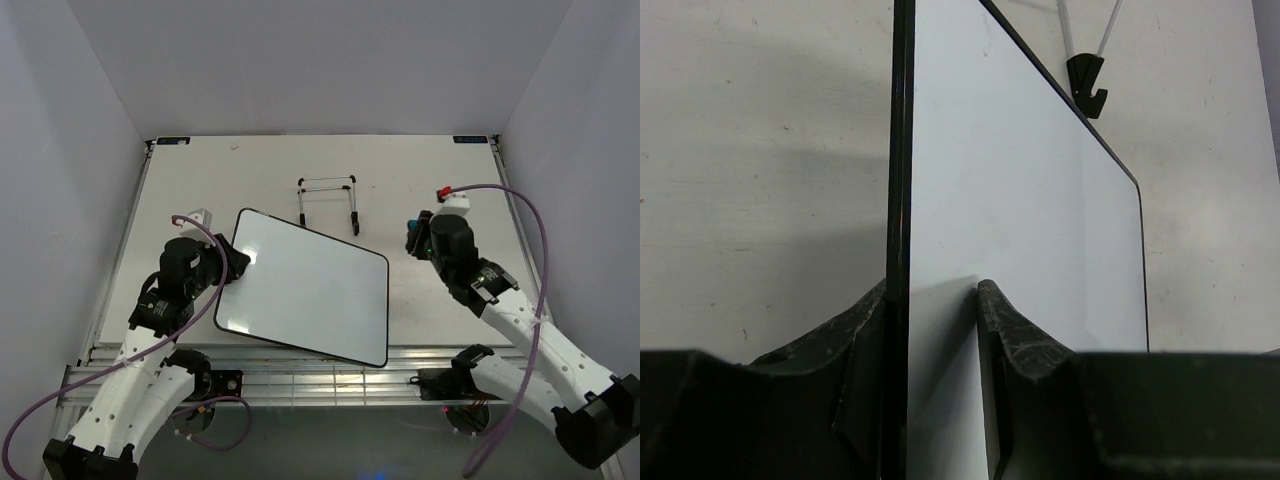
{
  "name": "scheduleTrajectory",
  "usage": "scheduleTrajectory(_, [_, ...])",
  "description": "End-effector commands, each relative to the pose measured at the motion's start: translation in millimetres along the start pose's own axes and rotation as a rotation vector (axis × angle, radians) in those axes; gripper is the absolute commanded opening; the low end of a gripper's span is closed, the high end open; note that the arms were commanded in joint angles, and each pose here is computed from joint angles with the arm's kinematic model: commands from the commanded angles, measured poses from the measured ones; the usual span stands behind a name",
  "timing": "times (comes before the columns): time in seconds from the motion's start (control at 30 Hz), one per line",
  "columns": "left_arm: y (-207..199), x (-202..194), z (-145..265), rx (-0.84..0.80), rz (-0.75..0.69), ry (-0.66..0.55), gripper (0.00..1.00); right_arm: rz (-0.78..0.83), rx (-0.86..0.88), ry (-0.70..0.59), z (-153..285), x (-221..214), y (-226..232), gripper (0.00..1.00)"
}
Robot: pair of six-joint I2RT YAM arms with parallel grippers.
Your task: Erase the whiteboard
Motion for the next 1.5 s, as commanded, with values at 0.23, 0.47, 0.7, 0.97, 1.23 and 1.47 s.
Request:
scheduleTrajectory(0.23, [-16,20,16,-0.100,-0.033,-0.082,0.00,-0.062,-0.313,0.481,-42,-58,-121,0.08])
scheduleTrajectory(0.47, [-25,30,30,-0.153,-0.029,-0.127,0.00,-0.055,-0.335,0.574,-66,-72,-136,0.24])
scheduleTrajectory(0.7, [-27,39,37,-0.154,-0.002,-0.197,0.00,-0.070,-0.307,0.592,-68,-74,-135,0.48])
scheduleTrajectory(0.97, [-40,52,38,-0.221,0.000,-0.172,0.00,-0.069,-0.308,0.556,-59,-57,-131,0.55])
scheduleTrajectory(1.23, [-69,92,58,-0.365,0.022,-0.273,0.00,-0.070,-0.254,0.433,-33,-19,-114,0.56])
scheduleTrajectory(1.47, [-90,128,44,-0.446,0.103,-0.269,0.00,-0.071,-0.185,0.307,-2,7,-100,0.56])
Point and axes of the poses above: each gripper's point midway between its finger pads, its own z axis back along the fingers, its own y axis along the line the jaws close on, x = y × z, the point moved 6 cm from there along z, back along the fingers, and after that the axes turned 9 degrees about -z, right-handed, at the moved point
